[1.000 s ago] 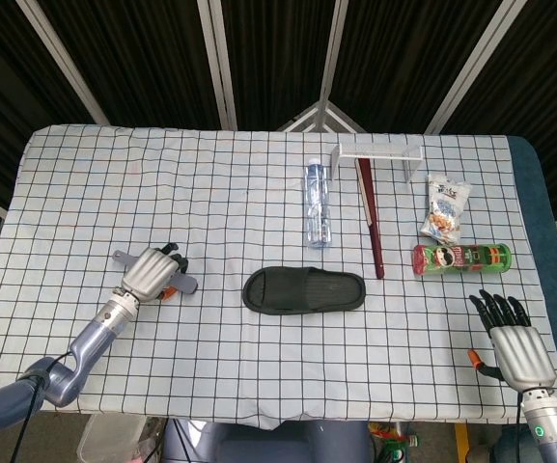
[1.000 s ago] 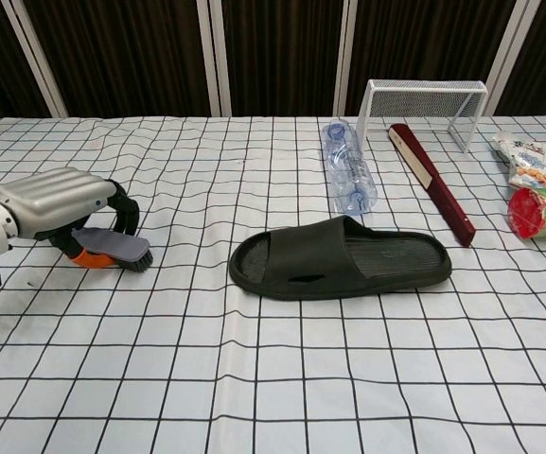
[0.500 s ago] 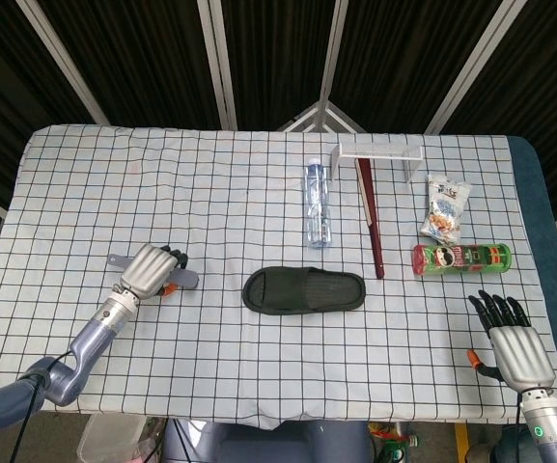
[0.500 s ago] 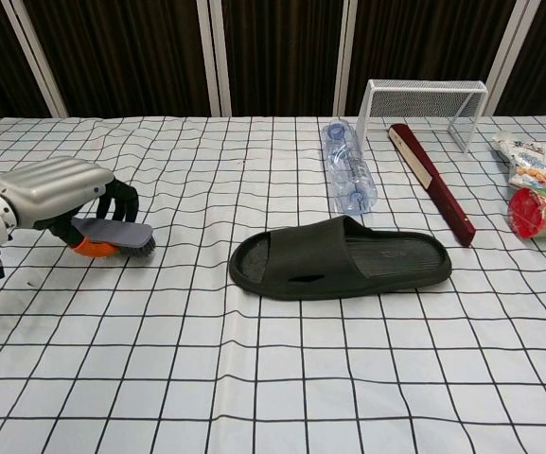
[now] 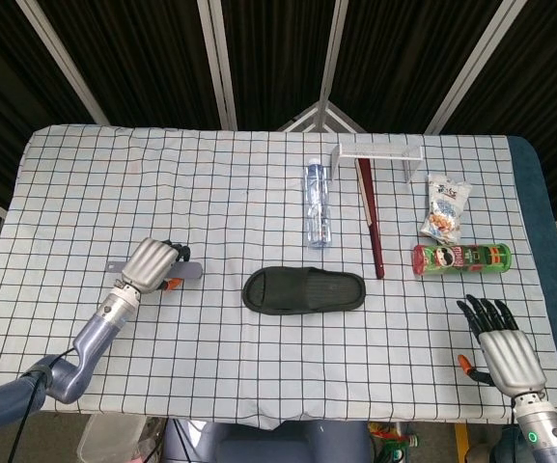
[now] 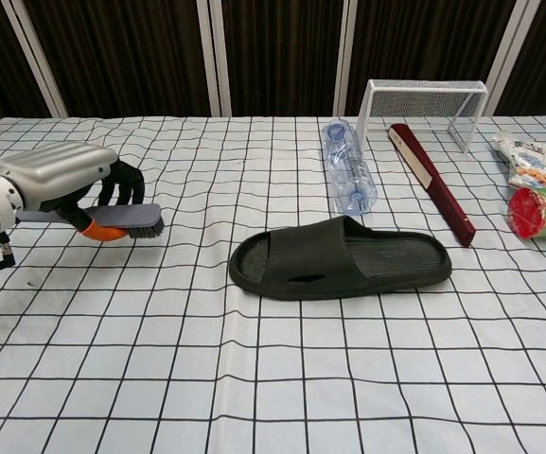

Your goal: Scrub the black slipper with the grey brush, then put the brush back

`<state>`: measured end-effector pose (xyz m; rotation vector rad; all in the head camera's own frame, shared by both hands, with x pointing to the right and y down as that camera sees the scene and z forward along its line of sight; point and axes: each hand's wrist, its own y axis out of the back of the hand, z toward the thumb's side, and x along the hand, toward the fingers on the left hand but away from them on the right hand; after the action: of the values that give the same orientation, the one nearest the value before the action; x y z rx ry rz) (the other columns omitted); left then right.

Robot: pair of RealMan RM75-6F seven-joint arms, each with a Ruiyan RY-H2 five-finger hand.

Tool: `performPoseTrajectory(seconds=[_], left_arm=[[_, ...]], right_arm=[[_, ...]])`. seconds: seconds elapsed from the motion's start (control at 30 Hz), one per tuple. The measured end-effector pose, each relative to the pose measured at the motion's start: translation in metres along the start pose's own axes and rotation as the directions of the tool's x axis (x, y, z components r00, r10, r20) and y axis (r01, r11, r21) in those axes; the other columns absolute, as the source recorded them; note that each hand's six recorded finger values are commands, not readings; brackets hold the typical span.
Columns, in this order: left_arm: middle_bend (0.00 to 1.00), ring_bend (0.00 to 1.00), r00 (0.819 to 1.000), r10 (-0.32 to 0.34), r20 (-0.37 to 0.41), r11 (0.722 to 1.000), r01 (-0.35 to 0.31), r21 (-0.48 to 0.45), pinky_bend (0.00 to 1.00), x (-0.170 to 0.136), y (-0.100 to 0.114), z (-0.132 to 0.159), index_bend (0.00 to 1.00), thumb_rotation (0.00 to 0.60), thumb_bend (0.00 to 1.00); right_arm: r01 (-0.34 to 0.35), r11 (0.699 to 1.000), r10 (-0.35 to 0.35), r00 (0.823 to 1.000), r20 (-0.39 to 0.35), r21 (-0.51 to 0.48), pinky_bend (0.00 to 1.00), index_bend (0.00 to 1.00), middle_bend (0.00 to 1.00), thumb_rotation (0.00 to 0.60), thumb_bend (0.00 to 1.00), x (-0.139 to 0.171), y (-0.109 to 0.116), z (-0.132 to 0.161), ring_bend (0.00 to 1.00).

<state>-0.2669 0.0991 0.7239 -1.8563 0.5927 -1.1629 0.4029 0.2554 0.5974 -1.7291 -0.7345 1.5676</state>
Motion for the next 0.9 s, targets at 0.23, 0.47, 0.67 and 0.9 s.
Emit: performPoseTrajectory(seconds=[0.23,0.47,0.67,0.9], left_arm=[[0.74,0.56,0.999,-0.026,0.018,0.991,0.028,-0.131,0.75,0.027,0.021,0.019,0.78,0.600,0.75],[0.74,0.56,0.996,-0.086,0.037,0.962,0.092,-0.255,0.75,0.060,0.041,0.043,0.78,0.600,0.75],[0.74,0.56,0.988,-0.140,0.063,0.937,0.153,-0.313,0.75,0.081,0.052,0.066,0.78,0.600,0.75],[0.74,0.56,0.985,-0.156,0.071,0.941,0.170,-0.292,0.75,0.100,0.060,0.087,0.78,0.600,0.75]], right_arm=[[-0.023,0.998,0.032,0.989,-0.144,0.060,0.00,0.00,0.00,0.524,0.55,-0.006,-0.006,0.042,0.00],[-0.068,0.990,0.104,0.941,-0.321,0.121,0.00,0.00,0.00,0.524,0.66,-0.027,-0.019,0.102,0.00],[-0.058,0.992,0.098,0.904,-0.417,0.108,0.00,0.00,0.00,0.524,0.76,-0.048,-0.020,0.145,0.00],[-0.053,0.996,0.079,0.892,-0.445,0.072,0.00,0.00,0.00,0.524,0.77,-0.062,-0.018,0.166,0.00]])
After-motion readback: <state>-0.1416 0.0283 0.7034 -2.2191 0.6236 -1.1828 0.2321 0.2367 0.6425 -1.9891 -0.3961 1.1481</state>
